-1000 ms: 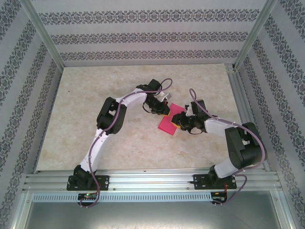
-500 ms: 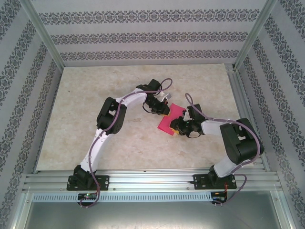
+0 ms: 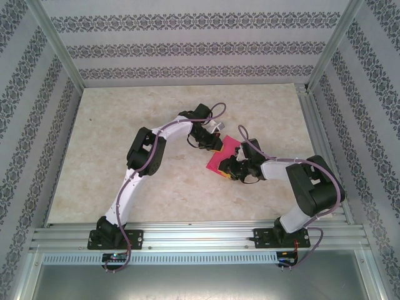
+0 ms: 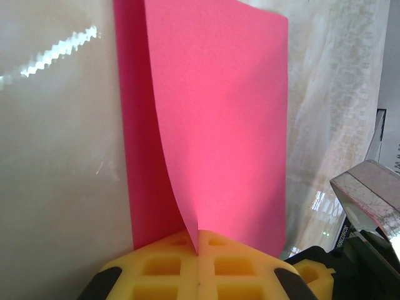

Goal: Fold a paper plane with a square sheet of paper (pick it up from the middle)

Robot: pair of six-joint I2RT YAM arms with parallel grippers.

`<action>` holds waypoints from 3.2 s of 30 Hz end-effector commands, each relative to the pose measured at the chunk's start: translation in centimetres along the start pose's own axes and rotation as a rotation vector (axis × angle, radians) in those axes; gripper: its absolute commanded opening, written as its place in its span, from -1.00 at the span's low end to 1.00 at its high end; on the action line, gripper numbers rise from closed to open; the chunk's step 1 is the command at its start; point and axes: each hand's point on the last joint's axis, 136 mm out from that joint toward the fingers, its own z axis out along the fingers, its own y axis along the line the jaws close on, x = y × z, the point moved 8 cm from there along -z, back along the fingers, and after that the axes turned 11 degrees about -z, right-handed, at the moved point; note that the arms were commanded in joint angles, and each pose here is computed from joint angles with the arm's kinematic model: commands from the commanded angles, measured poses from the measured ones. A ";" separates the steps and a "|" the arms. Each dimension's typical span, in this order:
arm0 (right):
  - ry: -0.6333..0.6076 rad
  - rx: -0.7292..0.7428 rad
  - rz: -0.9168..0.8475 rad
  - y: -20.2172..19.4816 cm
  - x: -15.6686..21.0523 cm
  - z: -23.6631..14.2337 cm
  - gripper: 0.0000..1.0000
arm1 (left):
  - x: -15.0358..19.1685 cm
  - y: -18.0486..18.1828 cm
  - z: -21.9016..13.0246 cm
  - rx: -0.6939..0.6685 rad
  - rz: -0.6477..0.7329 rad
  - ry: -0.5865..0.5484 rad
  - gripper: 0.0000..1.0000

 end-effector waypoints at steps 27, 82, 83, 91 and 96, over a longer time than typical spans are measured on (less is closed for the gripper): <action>-0.075 0.059 -0.024 1.2 -0.5 -2.9 -0.28 | 0.8 2.5 1.5 -0.098 -0.071 0.034 -0.86; -0.255 0.317 -1.208 8.6 3.4 -1.6 -0.06 | 3.9 0.8 -5.4 0.064 -0.454 -0.482 -0.81; -0.241 0.309 -1.212 8.7 3.4 -1.2 -0.04 | 3.9 0.9 -5.3 0.062 -0.454 -0.480 -0.82; -0.230 0.430 -1.192 8.8 1.4 0.5 0.14 | 4.1 1.4 -5.1 0.047 -0.471 -0.477 -0.83; -0.163 0.430 -1.178 8.8 1.6 1.4 0.23 | 4.0 1.3 -5.2 0.047 -0.468 -0.475 -0.83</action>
